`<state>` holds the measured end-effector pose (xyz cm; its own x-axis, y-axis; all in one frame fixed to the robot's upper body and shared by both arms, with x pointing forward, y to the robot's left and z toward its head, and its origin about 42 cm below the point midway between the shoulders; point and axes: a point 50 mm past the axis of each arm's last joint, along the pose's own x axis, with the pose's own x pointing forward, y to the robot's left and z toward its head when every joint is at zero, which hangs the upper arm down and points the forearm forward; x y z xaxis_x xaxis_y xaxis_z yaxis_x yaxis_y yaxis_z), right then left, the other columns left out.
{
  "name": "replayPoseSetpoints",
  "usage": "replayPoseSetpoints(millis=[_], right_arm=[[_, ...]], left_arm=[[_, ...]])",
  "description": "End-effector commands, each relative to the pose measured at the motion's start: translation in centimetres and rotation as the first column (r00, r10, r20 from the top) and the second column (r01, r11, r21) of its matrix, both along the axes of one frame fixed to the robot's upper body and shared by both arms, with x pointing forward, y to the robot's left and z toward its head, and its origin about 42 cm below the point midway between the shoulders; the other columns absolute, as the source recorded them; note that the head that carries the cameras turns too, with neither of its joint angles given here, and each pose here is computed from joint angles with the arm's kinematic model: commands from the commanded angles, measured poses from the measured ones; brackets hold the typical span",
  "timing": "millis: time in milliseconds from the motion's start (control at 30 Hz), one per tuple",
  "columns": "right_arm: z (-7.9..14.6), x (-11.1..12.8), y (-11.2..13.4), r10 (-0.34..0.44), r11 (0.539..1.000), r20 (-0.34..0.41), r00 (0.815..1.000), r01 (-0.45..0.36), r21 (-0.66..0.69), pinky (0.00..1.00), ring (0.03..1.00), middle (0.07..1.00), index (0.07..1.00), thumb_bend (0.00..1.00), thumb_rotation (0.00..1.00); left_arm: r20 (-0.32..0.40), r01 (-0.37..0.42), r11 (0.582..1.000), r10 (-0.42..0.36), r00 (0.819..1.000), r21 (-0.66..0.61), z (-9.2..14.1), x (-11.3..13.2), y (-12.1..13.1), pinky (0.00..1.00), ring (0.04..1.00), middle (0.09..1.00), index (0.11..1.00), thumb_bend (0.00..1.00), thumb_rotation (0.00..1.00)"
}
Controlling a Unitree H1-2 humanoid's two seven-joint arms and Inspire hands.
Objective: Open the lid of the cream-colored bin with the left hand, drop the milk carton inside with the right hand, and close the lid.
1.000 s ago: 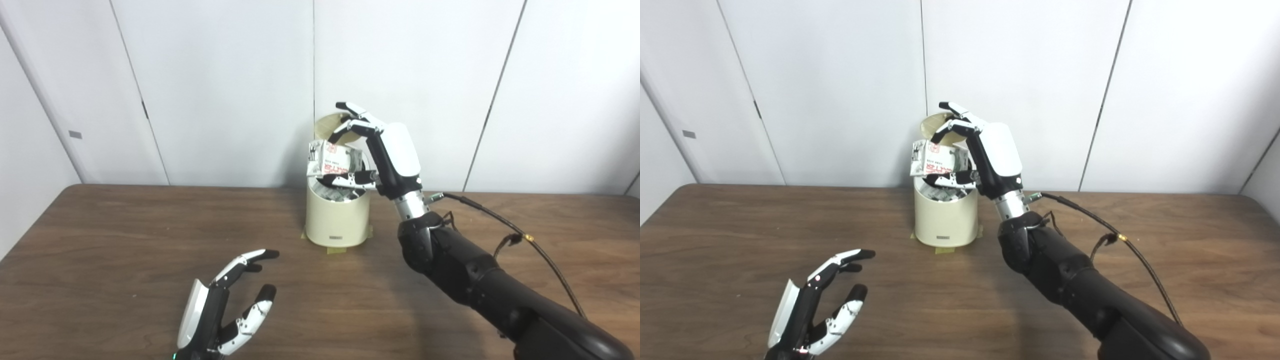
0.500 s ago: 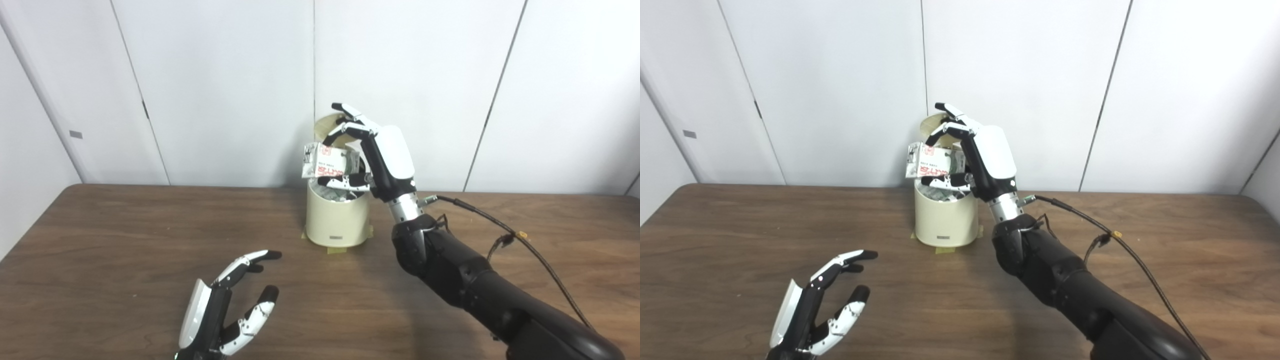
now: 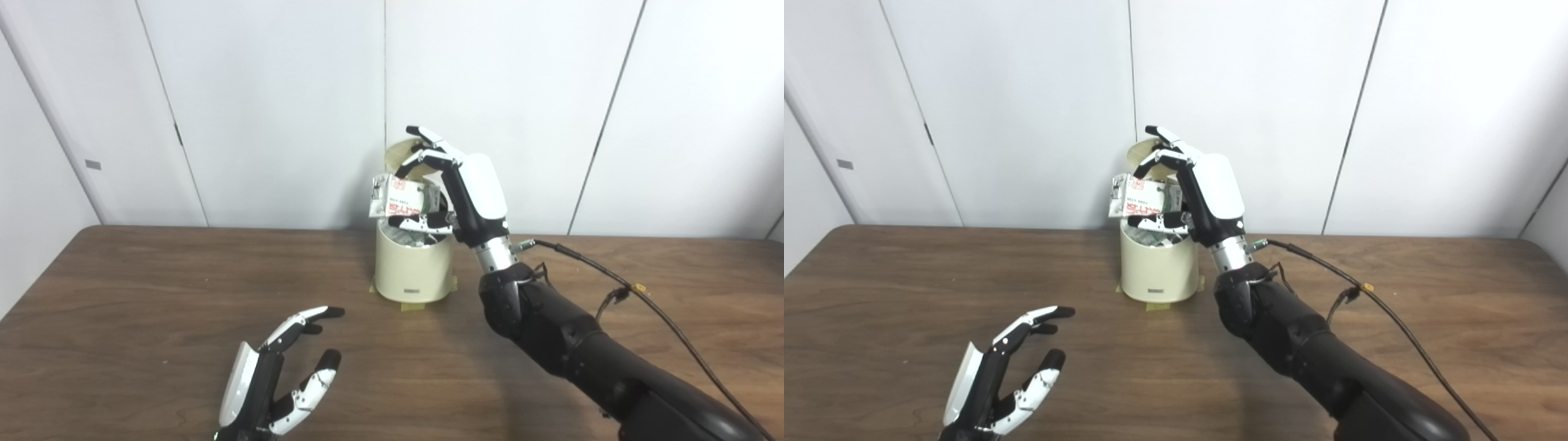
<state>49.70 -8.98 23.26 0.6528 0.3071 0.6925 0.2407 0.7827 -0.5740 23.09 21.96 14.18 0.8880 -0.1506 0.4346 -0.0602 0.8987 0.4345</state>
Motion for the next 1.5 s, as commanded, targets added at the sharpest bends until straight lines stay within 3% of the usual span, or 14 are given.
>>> replayPoseSetpoints(millis=[0, 200, 1100, 1167, 1233, 1467], right_arm=[[3.7, 1.0, 0.7, 0.019, 0.998, 0.077, 0.997, -0.024, 0.064, 0.78, 0.865, 0.838, 0.485, 0.51, 0.13], [3.5, 1.0, 0.5, 0.0, 0.997, 0.079, 0.997, -0.007, 0.082, 0.73, 0.843, 0.823, 0.485, 0.51, 0.13], [3.3, 0.9, -0.1, -0.015, 0.996, 0.085, 0.996, 0.007, 0.091, 0.83, 0.857, 0.834, 0.495, 0.51, 0.15], [3.2, 0.9, -0.2, -0.02, 0.995, 0.074, 0.997, 0.012, 0.102, 0.89, 0.882, 0.854, 0.672, 0.66, 0.22], [3.0, 1.0, -0.3, -0.025, 0.994, 0.066, 0.998, 0.017, 0.108, 0.96, 0.911, 0.876, 0.768, 0.7, 0.27], [3.0, 1.0, -0.5, -0.029, 0.992, 0.048, 0.998, 0.023, 0.121, 0.99, 0.948, 0.921, 0.859, 0.74, 0.36]], left_arm=[[-0.023, -0.023, 0.998, 0.022, 0.999, -0.05, -1.0, -1.1, -1.0, 0.73, 0.799, 0.767, 0.745, 0.44, 0.67], [-0.032, -0.023, 0.999, 0.022, 0.999, -0.048, -1.1, -1.2, -0.9, 0.74, 0.802, 0.769, 0.747, 0.44, 0.67], [-0.031, -0.02, 0.999, 0.019, 0.999, -0.045, -1.1, -1.2, -0.7, 0.73, 0.796, 0.769, 0.746, 0.42, 0.64], [-0.032, -0.02, 0.999, 0.019, 0.999, -0.043, -1.1, -1.2, -0.6, 0.73, 0.793, 0.768, 0.745, 0.42, 0.64], [-0.026, -0.017, 0.999, 0.016, 1.0, -0.042, -1.1, -1.2, -0.6, 0.73, 0.792, 0.768, 0.746, 0.42, 0.64], [-0.028, -0.016, 0.999, 0.015, 1.0, -0.039, -1.3, -1.1, -0.5, 0.72, 0.788, 0.767, 0.743, 0.41, 0.63]])
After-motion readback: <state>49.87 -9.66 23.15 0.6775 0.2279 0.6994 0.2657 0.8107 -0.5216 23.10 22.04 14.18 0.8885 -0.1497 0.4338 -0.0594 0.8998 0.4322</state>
